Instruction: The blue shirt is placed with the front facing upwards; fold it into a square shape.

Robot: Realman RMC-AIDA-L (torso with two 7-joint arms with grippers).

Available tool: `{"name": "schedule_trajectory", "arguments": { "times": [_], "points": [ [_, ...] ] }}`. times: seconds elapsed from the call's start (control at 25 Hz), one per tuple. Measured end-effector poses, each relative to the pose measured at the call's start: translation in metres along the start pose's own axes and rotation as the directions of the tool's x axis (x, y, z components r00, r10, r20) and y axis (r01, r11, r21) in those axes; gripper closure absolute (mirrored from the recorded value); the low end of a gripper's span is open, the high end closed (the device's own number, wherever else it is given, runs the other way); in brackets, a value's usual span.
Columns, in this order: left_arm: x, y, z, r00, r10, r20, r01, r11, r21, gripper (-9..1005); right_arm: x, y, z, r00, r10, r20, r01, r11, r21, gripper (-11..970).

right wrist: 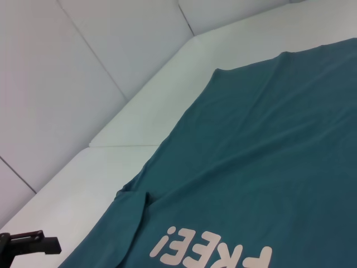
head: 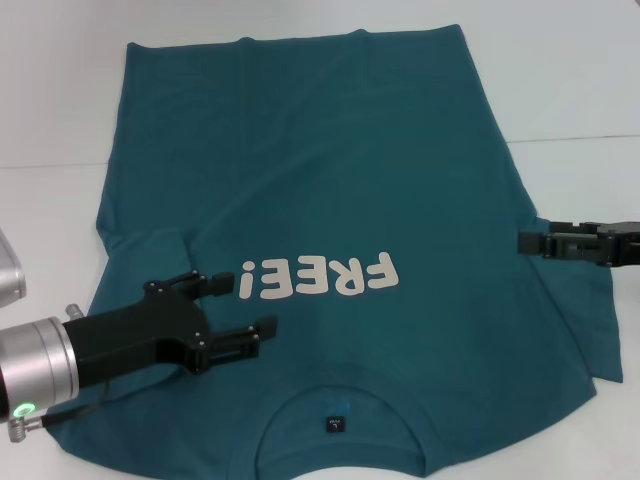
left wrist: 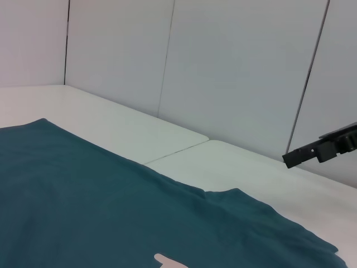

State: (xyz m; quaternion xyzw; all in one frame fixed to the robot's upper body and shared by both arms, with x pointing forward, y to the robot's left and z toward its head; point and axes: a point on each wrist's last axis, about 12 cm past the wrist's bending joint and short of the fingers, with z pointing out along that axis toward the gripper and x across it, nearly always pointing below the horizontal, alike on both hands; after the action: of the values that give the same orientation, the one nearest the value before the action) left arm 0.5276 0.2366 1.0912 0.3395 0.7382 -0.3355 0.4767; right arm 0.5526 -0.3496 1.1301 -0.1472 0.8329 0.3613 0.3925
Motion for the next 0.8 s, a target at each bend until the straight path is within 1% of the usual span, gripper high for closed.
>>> {"name": "schedule_trajectory", "arguments": {
  "times": [0.8],
  "points": [
    [-0.0003,-0.0002,0.0002,1.000,0.001,0.000,-0.001,1.000,0.002,156,0.0005,-0.0041,-0.0065,1.000,0.019,0.021,-0.020,0.999,0.032,36]
  ]
}}
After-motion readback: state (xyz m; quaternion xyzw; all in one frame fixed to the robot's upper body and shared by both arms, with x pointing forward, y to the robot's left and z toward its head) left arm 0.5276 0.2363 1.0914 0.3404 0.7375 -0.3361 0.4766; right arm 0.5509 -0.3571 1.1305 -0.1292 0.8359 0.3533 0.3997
